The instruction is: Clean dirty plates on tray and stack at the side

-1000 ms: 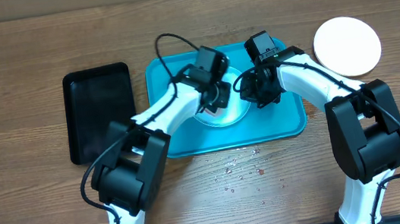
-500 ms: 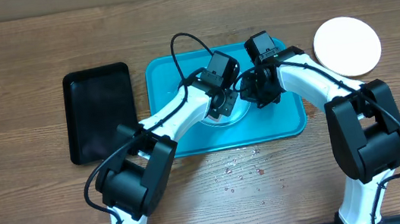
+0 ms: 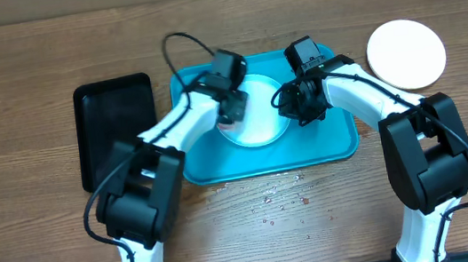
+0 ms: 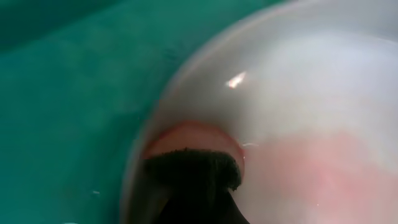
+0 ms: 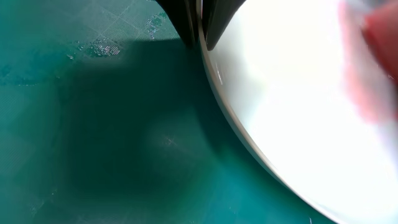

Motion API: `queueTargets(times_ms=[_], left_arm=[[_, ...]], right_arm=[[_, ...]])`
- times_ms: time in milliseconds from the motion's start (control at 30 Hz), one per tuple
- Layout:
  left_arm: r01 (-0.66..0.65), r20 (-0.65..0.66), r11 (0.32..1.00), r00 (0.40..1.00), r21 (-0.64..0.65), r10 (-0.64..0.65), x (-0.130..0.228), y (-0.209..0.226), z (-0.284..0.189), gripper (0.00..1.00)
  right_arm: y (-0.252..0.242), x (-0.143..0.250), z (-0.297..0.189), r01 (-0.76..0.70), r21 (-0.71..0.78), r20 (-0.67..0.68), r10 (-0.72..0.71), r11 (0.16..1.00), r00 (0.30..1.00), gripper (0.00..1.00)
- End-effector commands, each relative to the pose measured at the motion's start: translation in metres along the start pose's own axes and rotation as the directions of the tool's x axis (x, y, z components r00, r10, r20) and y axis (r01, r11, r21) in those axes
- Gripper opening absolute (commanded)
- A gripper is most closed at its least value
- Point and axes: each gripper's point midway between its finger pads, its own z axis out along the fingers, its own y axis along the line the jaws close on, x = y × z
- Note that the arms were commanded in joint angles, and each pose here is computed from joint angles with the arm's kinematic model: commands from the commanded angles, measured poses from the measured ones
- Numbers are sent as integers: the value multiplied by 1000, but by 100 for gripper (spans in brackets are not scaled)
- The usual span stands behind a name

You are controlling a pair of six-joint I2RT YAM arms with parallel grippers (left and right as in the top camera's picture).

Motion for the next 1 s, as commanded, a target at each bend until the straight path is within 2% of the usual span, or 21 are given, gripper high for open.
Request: queueTargets(times_ms=[0, 233, 367, 567, 733, 967], left_arm=[[-24, -414, 994, 910, -108, -23, 154, 31, 70, 4], [52, -458, 999, 888, -1, -47, 161, 8, 64, 4], [87, -437, 995, 898, 54, -55, 146, -3, 53, 4], [95, -258, 988, 964, 123, -60, 80, -12, 6, 4], [91, -65, 992, 994, 88, -85, 28, 4, -56, 4], [144, 71, 989, 987, -12, -143, 8, 41, -133, 4]], right_arm=[[0, -1, 3, -7, 7, 6, 7, 1000, 1000, 4], [0, -1, 3, -8, 7, 6, 7, 1000, 1000, 4], [0, -1, 3, -8, 7, 6, 8, 1000, 1000, 4], [0, -1, 3, -7, 6, 6, 7, 1000, 1000, 4], [0, -1, 3, -7, 7, 6, 7, 1000, 1000, 4], [0, -1, 3, -7, 6, 6, 7, 1000, 1000, 4]])
